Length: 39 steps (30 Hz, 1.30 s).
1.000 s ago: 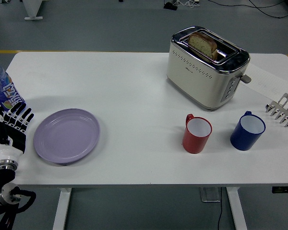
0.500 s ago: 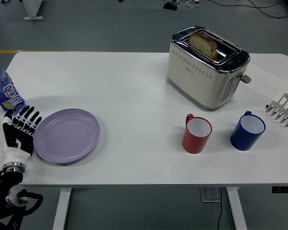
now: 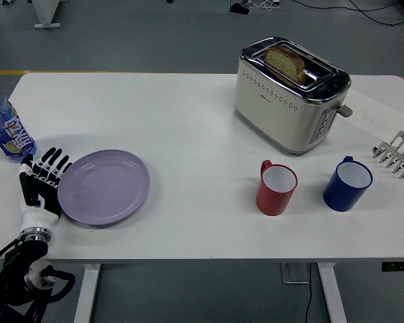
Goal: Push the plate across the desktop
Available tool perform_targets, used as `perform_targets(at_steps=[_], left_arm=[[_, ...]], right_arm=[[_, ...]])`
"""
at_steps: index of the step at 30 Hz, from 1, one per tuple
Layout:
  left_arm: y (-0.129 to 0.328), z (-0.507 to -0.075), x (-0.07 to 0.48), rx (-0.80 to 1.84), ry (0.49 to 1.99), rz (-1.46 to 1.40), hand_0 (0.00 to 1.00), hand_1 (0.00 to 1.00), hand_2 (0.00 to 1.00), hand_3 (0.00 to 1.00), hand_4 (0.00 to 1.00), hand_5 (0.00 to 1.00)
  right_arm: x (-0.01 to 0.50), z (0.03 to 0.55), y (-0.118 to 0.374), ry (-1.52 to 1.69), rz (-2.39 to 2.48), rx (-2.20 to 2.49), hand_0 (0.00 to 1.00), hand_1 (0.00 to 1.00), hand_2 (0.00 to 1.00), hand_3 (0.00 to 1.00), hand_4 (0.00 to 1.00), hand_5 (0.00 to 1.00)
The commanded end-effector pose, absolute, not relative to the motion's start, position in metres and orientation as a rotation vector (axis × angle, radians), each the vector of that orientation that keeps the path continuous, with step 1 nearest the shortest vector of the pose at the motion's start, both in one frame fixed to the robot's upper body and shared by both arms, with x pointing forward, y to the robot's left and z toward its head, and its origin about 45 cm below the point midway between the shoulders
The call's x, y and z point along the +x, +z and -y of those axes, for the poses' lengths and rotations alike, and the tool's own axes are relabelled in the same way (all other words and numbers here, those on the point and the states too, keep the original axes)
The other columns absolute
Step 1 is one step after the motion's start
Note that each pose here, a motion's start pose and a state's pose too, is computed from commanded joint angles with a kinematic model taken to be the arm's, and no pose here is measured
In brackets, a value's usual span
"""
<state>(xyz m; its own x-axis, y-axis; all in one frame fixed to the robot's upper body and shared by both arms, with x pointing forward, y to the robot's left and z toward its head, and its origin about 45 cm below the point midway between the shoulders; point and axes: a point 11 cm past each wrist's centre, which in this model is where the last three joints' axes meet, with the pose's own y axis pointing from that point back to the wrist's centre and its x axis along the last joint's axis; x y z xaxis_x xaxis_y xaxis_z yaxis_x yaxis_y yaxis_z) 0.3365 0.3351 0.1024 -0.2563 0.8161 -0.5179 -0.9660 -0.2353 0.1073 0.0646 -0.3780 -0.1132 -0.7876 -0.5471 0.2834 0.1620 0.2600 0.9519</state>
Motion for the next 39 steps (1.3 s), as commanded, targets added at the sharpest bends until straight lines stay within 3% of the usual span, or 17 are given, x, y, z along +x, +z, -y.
perform_targets(at_steps=[39], left_arm=[[0.098,-0.274,0.346,-0.378,1.633,-0.529,0.765,0.761,0.754,0.613,0.516,0.998]], right_arm=[[0.071,0.384,-0.111,-1.561,1.966,0.36,0.549,0.461,0.569,0.579,0.309,0.45]])
